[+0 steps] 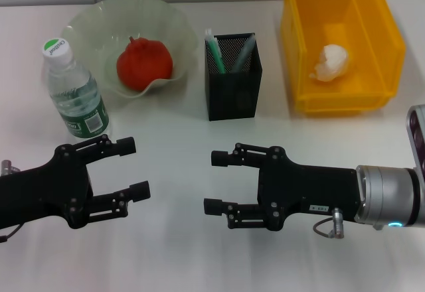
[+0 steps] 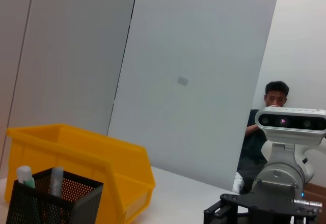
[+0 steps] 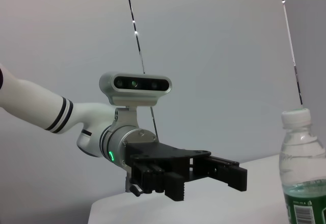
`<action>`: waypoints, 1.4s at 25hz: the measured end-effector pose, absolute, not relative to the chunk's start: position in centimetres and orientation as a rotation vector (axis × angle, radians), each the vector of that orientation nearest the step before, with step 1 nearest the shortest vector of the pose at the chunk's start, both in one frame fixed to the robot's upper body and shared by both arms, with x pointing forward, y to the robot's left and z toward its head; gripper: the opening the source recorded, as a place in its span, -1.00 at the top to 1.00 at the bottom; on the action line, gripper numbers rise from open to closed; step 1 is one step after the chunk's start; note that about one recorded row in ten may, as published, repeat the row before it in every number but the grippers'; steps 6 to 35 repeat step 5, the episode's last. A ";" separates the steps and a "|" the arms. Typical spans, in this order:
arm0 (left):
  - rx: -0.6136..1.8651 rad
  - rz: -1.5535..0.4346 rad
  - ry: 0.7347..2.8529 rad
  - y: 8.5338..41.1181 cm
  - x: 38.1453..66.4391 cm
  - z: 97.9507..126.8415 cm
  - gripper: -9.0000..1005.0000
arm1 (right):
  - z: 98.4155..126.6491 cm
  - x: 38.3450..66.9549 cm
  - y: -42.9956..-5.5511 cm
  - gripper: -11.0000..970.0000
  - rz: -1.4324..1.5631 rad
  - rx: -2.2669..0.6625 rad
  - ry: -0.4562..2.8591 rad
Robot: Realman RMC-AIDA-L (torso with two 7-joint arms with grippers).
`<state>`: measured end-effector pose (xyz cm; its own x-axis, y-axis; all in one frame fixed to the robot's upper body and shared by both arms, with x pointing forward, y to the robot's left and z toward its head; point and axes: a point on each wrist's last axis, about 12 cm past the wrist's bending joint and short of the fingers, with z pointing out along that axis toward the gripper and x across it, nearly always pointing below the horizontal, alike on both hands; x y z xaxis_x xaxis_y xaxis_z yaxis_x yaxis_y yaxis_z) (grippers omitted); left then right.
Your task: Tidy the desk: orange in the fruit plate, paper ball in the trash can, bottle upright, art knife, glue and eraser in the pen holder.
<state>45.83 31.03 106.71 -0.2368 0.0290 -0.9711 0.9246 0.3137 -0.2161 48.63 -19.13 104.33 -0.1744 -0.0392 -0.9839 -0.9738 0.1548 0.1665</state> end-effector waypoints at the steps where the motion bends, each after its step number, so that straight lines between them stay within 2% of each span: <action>1: 0.900 -1.099 1.556 31.0 45.8 106.7 -0.60 | 104.3 48.6 -19.1 -0.58 1.193 -1.047 1.441; 35: 0.900 -1.099 1.554 30.9 45.8 106.7 -0.60 | 104.3 48.6 -19.1 -0.58 1.193 -1.047 1.441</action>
